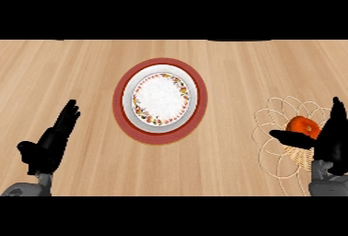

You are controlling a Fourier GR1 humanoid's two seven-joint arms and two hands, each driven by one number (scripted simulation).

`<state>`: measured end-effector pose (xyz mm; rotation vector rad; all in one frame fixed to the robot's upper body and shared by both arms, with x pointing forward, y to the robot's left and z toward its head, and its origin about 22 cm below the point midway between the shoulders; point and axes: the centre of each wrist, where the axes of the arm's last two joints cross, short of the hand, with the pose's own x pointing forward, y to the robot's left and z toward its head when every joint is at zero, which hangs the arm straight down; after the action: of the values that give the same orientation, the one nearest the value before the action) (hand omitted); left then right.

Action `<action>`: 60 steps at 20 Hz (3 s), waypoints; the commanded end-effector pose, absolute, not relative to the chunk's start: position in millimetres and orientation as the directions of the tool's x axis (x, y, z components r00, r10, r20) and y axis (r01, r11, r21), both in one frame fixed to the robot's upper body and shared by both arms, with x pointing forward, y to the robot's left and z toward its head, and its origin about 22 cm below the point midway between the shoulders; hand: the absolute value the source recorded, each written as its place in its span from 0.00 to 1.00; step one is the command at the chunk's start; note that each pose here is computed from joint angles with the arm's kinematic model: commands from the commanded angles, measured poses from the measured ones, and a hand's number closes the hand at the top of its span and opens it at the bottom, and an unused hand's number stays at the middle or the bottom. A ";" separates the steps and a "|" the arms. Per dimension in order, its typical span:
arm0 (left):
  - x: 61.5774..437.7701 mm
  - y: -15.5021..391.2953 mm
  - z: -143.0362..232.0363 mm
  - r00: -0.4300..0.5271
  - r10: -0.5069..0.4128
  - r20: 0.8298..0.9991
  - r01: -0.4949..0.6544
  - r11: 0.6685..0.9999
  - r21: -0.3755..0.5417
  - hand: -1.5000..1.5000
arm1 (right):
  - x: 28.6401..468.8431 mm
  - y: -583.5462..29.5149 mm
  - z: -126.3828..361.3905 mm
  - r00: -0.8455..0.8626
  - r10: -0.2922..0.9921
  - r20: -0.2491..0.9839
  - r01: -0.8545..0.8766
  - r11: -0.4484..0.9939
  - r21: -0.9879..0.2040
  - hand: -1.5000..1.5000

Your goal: Pick the squash from the placemat and place it in the plate

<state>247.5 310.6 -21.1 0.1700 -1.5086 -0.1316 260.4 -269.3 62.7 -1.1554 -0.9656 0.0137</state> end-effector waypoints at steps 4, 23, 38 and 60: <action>246.5 287.3 -24.0 0.047 -0.199 0.979 -0.003 0.980 0.200 0.50 | 254.4 -262.1 94.0 0.773 0.378 0.510 0.314 0.471 -0.824 0.00; 266.9 312.1 -16.9 0.051 -0.194 0.980 0.000 0.981 0.194 0.50 | 276.6 -283.6 67.4 0.870 0.355 0.343 0.141 0.487 -0.862 0.00; 259.2 289.7 -22.6 0.050 -0.198 0.979 0.008 0.980 0.198 0.50 | 287.6 -320.2 30.6 0.837 0.416 0.356 0.088 0.539 -0.838 1.00; 264.2 292.3 -20.9 0.059 -0.192 0.980 -0.028 0.981 0.194 0.50 | 155.8 -226.4 87.6 0.194 0.914 0.356 0.092 0.345 -0.934 1.00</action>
<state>252.5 301.9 -20.1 0.1706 -1.5119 -0.1245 184.9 -239.1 61.2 -1.0423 -1.1623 0.7469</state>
